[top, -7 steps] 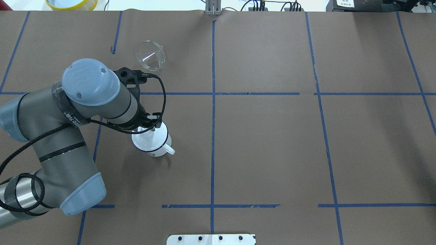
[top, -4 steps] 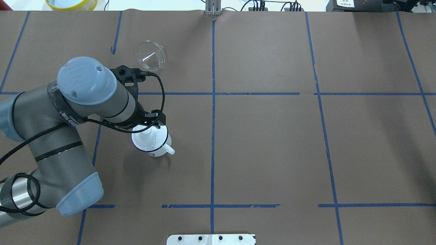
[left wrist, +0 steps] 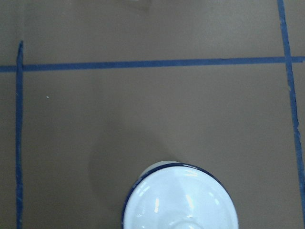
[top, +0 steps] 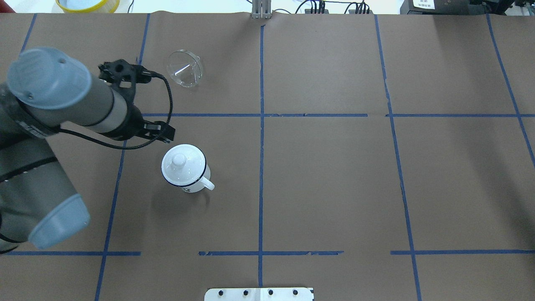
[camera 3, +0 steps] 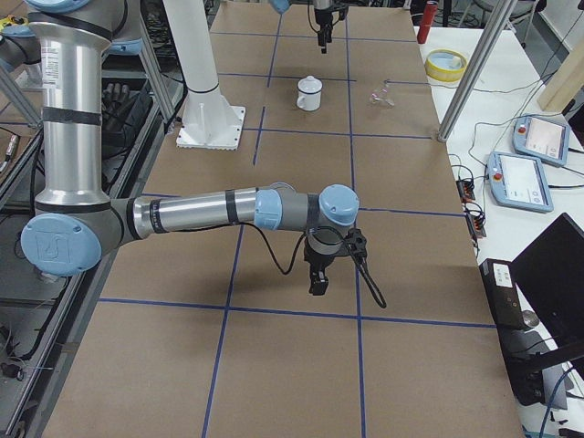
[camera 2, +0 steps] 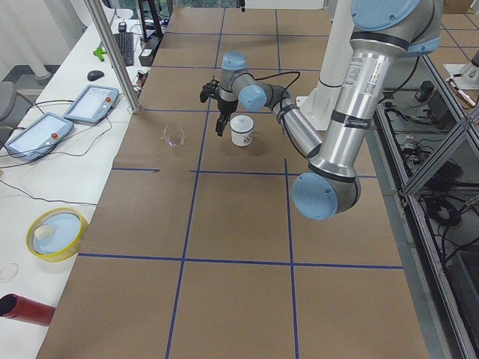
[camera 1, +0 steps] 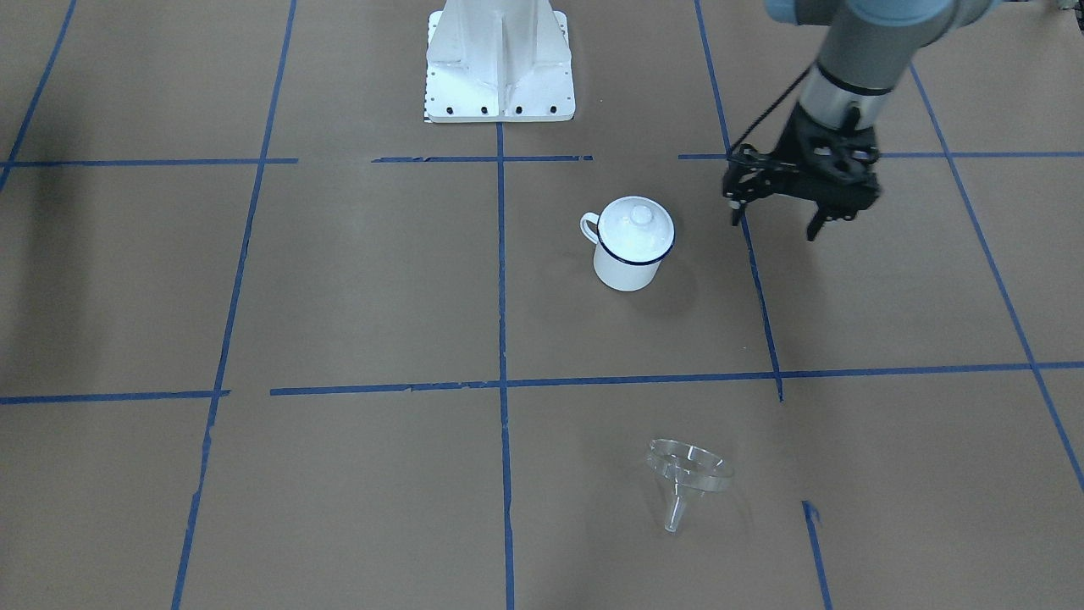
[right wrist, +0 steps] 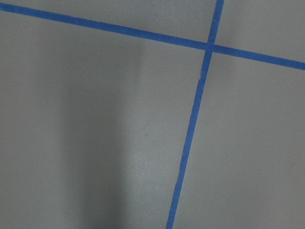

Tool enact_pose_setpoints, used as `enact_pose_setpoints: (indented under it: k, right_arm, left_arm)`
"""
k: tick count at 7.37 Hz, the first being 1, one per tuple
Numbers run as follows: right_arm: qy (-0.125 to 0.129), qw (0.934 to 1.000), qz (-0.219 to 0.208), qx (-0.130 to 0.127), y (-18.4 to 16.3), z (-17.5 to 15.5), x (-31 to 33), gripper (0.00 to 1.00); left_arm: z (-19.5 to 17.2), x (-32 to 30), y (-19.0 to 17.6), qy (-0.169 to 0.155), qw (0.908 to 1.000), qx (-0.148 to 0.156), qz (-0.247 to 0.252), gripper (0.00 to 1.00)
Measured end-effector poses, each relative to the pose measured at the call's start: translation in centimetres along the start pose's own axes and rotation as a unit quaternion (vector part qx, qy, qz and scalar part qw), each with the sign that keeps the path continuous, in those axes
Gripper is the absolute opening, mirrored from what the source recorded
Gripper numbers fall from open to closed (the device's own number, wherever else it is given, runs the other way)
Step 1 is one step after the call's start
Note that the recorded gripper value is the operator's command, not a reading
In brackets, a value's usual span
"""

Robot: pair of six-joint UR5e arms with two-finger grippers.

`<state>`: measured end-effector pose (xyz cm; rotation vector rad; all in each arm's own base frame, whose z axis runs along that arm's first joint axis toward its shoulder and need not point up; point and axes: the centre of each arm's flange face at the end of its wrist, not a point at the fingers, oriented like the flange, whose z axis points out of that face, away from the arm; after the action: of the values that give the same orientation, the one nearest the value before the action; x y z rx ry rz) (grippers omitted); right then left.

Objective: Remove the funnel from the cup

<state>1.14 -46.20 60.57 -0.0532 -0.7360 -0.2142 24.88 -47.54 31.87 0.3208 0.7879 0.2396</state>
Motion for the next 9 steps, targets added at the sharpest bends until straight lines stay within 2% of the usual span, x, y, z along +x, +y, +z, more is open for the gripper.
enact_pose_setpoints:
  k: [2, 4, 5, 6, 7, 9]
  right_arm:
    - [0.000, 1.0000, 0.000, 0.000, 0.0, 0.0, 0.0, 1.00]
    - [0.000, 1.0000, 0.000, 0.000, 0.0, 0.0, 0.0, 1.00]
    - [0.000, 1.0000, 0.000, 0.000, 0.0, 0.0, 0.0, 1.00]
    - [0.000, 1.0000, 0.000, 0.000, 0.0, 0.0, 0.0, 1.00]
    - [0.000, 1.0000, 0.000, 0.000, 0.0, 0.0, 0.0, 1.00]
    - [0.000, 1.0000, 0.000, 0.000, 0.0, 0.0, 0.0, 1.00]
  left_arm:
    - [-2.3, -14.6, 1.4, -0.025, 0.9991, -0.010, 0.033, 1.00]
    - [-3.2, -28.5, 5.3, -0.050, 0.9964, -0.037, 0.057, 1.00]
    - [-3.3, -34.2, 7.7, -0.059, 0.9957, -0.051, 0.050, 1.00]
    - [-3.4, -39.0, 10.1, -0.064, 0.9957, -0.063, 0.022, 1.00]
    - [-3.4, -42.0, 12.4, -0.055, 0.9959, -0.071, -0.012, 1.00]
    - [-2.8, -43.5, 15.4, -0.029, 0.9955, -0.078, -0.044, 1.00]
